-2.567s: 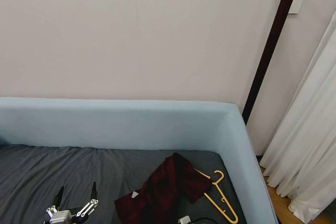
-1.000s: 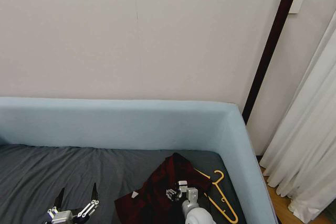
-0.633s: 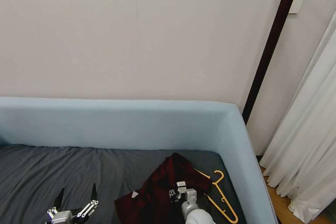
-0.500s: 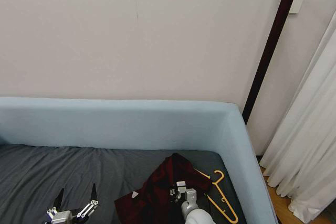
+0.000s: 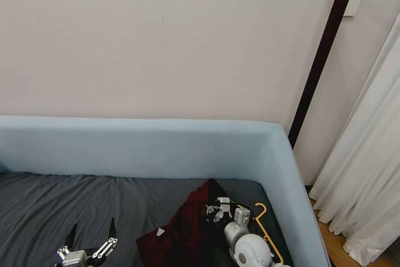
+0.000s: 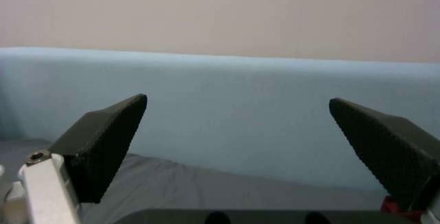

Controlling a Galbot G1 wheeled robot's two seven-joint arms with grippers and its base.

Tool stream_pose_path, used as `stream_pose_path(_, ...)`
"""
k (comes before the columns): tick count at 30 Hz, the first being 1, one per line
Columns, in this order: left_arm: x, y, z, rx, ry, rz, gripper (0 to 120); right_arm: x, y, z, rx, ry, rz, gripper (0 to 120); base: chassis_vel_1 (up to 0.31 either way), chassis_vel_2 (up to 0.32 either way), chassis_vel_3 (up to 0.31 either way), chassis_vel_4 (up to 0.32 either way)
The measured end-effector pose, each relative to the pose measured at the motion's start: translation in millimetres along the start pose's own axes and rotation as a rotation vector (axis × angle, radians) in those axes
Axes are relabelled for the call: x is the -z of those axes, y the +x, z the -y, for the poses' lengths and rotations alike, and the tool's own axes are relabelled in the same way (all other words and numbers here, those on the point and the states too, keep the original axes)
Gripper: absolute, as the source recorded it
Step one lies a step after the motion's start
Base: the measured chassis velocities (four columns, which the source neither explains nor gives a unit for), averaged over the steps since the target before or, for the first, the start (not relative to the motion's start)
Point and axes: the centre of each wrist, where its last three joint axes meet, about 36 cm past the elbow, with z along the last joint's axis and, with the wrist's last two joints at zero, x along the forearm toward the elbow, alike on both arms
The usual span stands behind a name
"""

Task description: Pick up the clothes from the sofa and hang them on the clothes hanger.

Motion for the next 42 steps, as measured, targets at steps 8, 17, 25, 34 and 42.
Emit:
stream_pose_path(8, -1.4, 1.0, 2.3, -0.003, 0.006, 0.002, 100, 38.2, 18.4, -16.0, 0.073, -0.09, 0.036, 0, 0.0, 0.0, 0.0, 0.0)
stream_pose_path(17, -1.6, 0.7, 14.9, -0.106, 0.016, 0.05, 100, 63.2, 42.3, -53.5, 0.117, -0.162, 0.037, 0, 0.0, 0.0, 0.0, 0.0)
stream_pose_path(25, 4.7, -28.4, 12.3, -0.369, -0.026, 0.107, 100, 68.1, 43.2, -64.0, 0.149, -0.172, 0.036, 0, 0.0, 0.0, 0.0, 0.0)
stream_pose_path(34, -13.7, -29.6, 1.1, -0.505, -0.078, 0.11, 100, 62.9, 46.3, -55.8, 0.211, -0.203, 0.061, 0, 0.0, 0.0, 0.0, 0.0)
stream_pose_path(42, -28.7, -17.5, -12.9, -0.533, -0.124, 0.08, 100, 63.6, 47.4, -59.6, 0.267, -0.23, 0.112, 0, 0.0, 0.0, 0.0, 0.0)
